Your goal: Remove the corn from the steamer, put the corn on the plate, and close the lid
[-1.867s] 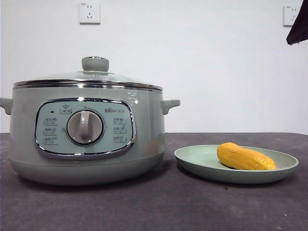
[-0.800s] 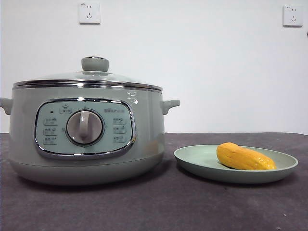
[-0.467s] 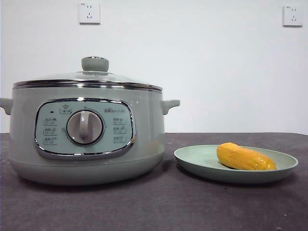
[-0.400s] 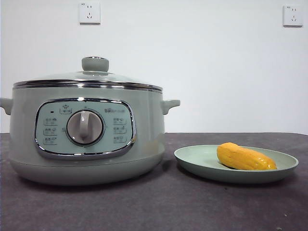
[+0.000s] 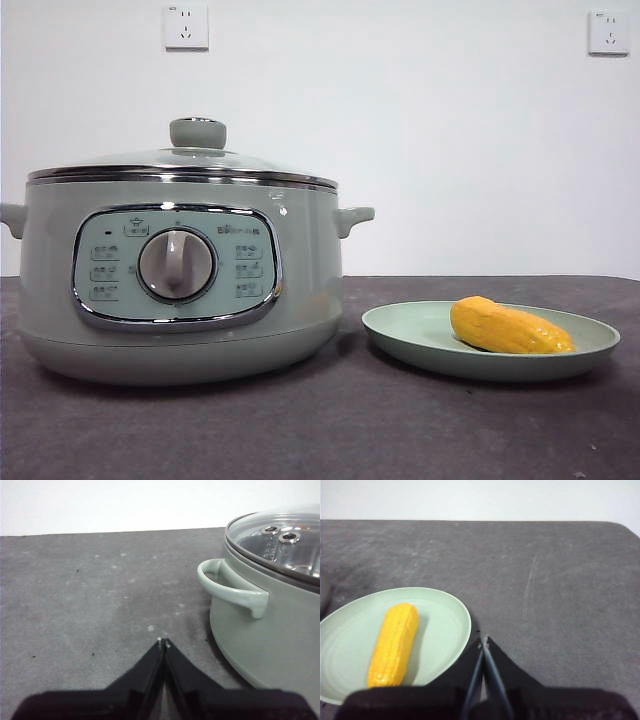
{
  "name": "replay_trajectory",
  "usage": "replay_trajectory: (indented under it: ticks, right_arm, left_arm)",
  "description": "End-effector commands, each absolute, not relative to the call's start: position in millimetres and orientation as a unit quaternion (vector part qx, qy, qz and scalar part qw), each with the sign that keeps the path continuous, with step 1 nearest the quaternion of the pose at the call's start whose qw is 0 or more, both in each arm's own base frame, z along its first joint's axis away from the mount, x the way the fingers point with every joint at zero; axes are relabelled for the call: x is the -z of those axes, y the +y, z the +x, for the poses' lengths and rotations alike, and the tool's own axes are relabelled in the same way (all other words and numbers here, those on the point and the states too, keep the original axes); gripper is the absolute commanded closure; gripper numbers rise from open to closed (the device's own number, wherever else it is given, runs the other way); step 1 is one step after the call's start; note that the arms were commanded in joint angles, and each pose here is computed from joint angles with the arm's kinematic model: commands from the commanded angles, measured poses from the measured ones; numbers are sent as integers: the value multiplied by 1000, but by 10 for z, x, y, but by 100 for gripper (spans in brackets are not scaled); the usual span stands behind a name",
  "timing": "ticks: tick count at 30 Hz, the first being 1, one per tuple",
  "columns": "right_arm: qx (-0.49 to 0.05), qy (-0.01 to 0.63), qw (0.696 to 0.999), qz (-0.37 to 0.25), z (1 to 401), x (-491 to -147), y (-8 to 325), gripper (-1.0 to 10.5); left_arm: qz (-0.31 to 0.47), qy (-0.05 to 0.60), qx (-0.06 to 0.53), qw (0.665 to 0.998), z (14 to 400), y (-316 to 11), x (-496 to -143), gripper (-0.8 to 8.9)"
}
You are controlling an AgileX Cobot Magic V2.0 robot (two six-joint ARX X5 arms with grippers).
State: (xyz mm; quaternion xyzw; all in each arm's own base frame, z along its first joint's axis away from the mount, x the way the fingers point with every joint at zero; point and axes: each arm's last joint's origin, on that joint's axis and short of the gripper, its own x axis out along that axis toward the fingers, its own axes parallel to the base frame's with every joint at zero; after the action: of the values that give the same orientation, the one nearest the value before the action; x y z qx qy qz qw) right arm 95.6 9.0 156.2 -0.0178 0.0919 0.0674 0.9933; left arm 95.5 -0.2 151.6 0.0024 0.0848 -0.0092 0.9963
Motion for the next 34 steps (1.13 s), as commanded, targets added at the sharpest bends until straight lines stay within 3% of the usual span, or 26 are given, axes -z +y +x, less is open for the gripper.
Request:
replay_trajectory:
  ticks: [1,8,34]
  right_arm:
    - [-79,91,993,-11,958,-1509,97,946]
    - [-77,97,992,14,961,-1469,98,946]
    - [-72,101,992,13,965,-1464,95,945]
  left_arm:
    - [0,90,10,996,961,0,-1469,817]
    - [0,90,10,996,961,0,-1470,817]
    - [0,90,10,996,961,0,-1470,817]
